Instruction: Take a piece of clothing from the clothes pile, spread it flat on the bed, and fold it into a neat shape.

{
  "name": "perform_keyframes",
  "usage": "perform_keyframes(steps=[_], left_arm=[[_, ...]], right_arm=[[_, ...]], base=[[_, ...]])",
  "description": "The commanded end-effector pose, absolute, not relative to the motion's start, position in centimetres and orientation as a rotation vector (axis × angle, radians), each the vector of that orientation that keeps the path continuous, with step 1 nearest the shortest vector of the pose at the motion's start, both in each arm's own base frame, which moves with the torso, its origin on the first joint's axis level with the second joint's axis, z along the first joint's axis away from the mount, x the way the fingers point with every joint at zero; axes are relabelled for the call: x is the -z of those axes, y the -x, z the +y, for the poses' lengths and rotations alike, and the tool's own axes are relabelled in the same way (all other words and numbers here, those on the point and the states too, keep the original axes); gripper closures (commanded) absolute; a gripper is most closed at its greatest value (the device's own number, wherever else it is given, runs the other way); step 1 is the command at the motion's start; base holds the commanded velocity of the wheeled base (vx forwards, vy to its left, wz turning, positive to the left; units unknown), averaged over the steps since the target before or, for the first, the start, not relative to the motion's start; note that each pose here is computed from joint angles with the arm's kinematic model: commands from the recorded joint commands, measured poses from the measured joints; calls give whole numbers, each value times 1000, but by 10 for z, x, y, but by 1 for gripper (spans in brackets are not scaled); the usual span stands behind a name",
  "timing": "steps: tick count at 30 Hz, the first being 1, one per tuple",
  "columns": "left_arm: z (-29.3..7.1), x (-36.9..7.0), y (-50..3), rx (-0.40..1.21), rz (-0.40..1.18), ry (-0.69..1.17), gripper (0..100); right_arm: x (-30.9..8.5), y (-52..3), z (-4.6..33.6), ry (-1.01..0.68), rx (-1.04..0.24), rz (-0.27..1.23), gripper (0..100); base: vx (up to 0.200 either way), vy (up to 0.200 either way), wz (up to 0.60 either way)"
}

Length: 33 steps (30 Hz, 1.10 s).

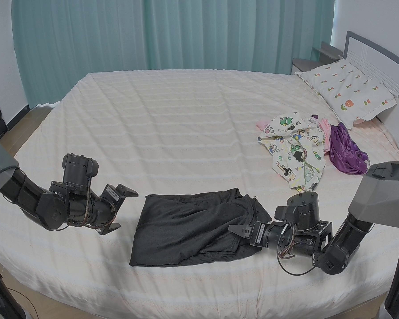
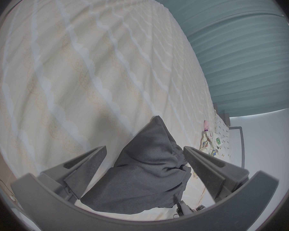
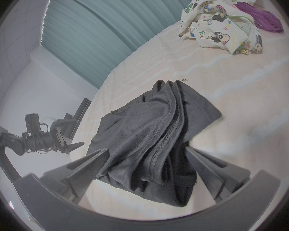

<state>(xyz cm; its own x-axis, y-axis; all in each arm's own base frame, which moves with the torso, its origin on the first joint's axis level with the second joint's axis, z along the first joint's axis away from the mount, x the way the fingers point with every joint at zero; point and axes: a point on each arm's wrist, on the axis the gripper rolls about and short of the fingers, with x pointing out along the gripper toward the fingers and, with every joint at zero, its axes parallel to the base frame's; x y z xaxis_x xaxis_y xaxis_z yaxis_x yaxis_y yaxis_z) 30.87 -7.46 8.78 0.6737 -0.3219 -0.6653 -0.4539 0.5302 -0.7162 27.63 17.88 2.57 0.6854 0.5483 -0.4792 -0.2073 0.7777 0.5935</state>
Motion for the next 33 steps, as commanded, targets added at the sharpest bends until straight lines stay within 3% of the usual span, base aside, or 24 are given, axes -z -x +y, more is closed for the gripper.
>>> perform_keyframes(steps=[1,16,23,33], left_arm=[[-75,-87,-308,-94,873,1044,0],[-74,-85,-308,-100,878,1042,0],[-74,-85,-308,-101,880,1042,0],[-74,-84,-308,-104,882,1043,0]], right_arm=[[-12,-278,186,-495,-458,720,100],[-36,-265,160,-484,-445,680,100],[-51,-259,142,-522,-502,710,100],[-20,-263,136,-440,-457,849,100]], base=[[0,0,0],[0,0,0],[0,0,0],[0,0,0]])
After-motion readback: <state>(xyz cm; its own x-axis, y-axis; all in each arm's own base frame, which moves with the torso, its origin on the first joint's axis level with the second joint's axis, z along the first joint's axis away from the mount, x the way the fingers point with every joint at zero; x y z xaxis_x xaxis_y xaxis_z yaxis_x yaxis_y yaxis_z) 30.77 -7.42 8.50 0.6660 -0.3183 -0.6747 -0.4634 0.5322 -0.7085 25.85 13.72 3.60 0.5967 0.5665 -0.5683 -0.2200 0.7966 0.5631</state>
